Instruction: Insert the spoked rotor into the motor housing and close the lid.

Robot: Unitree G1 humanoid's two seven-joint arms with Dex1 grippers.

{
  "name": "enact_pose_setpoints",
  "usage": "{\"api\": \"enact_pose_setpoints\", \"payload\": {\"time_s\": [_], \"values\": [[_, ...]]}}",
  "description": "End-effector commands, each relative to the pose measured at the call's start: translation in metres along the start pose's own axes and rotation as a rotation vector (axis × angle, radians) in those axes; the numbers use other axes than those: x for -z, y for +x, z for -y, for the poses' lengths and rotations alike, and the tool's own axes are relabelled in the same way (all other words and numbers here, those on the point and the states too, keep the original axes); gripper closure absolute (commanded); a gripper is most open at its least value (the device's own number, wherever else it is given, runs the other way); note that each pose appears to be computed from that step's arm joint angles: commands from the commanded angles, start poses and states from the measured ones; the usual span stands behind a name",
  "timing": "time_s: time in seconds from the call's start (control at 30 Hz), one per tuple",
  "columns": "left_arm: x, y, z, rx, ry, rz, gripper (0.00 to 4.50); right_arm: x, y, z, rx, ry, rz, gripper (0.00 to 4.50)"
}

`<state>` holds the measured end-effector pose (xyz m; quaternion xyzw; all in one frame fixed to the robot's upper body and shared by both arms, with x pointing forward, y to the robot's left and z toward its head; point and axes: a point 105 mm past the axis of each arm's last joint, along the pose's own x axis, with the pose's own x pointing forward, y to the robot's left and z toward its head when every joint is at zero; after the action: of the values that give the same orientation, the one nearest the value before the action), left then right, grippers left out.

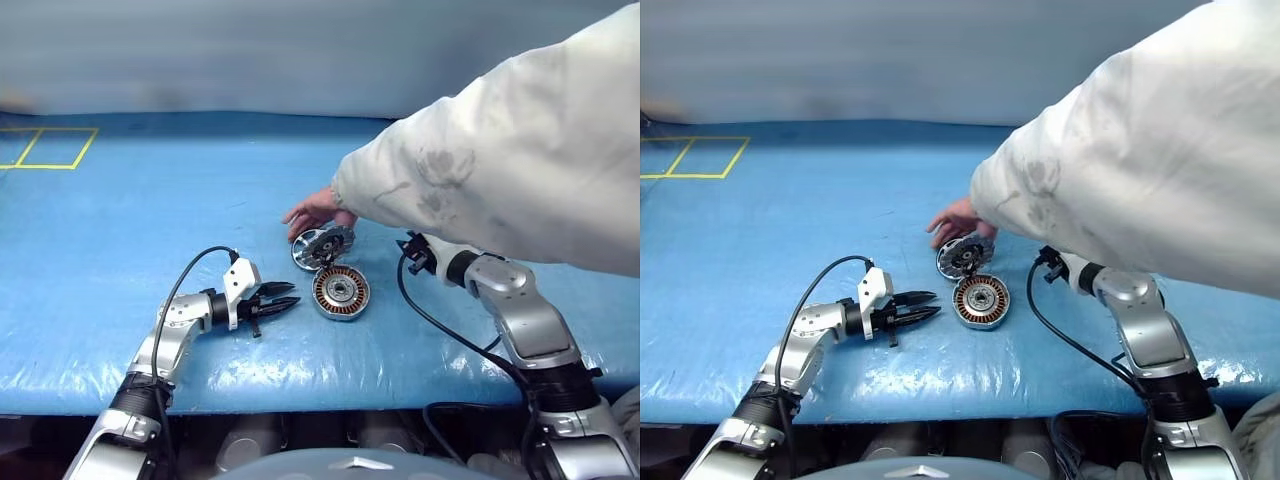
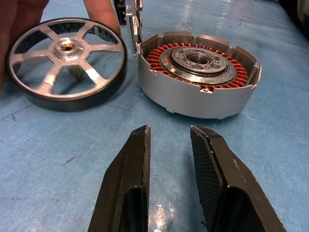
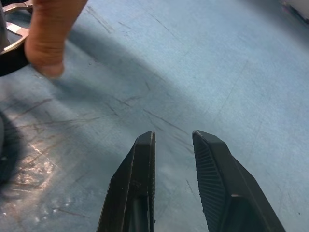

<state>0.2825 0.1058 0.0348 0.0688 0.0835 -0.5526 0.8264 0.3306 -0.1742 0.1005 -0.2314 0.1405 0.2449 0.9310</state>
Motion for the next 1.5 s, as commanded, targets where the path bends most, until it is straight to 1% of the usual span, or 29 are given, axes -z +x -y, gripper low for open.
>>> {"api": "enact_pose_setpoints", "payload": {"time_s": [0.03,0.2,0.33,0.43,0.5,0.57,0.67,0.97,1.17,1.4,1.47,1.5], "values": [[-0.005,-0.004,-0.004,-0.020,0.032,0.003,3.12,-0.017,-0.004,-0.001,-0.017,-0.021,0.073,3.24],[-0.009,-0.010,-0.013,-0.074,0.037,0.022,3.12,-0.017,-0.003,-0.006,-0.038,-0.024,0.076,3.24],[-0.022,-0.020,-0.032,-0.149,0.061,0.044,3.12,-0.016,-0.004,-0.010,-0.046,-0.016,0.078,3.24],[-0.038,-0.024,-0.046,-0.150,0.106,0.047,3.12,-0.015,-0.005,-0.015,-0.063,-0.003,0.084,3.24],[-0.053,-0.021,-0.053,-0.114,0.160,0.042,3.12,-0.014,-0.008,-0.024,-0.098,0.009,0.098,3.24],[-0.063,-0.017,-0.056,-0.075,0.200,0.031,3.12,-0.013,-0.010,-0.031,-0.123,0.018,0.105,3.24],[-0.077,-0.006,-0.061,0.014,0.275,-0.014,3.12,-0.013,-0.015,-0.044,-0.164,0.049,0.128,3.24],[-0.086,0.011,-0.075,0.205,0.428,-0.181,3.12,-0.010,-0.038,-0.080,-0.281,0.145,0.207,3.24],[-0.103,0.025,-0.079,0.308,0.576,-0.261,3.12,-0.008,-0.045,-0.086,-0.260,0.192,0.230,3.24],[-0.109,0.041,-0.076,0.407,0.794,-0.358,3.12,-0.005,-0.050,-0.096,-0.259,0.231,0.238,3.24],[-0.111,0.044,-0.077,0.417,0.833,-0.383,3.12,-0.004,-0.051,-0.096,-0.247,0.236,0.239,3.24],[-0.112,0.046,-0.077,0.419,0.854,-0.391,2.96,-0.004,-0.051,-0.096,-0.240,0.238,0.240,3.21]]}}
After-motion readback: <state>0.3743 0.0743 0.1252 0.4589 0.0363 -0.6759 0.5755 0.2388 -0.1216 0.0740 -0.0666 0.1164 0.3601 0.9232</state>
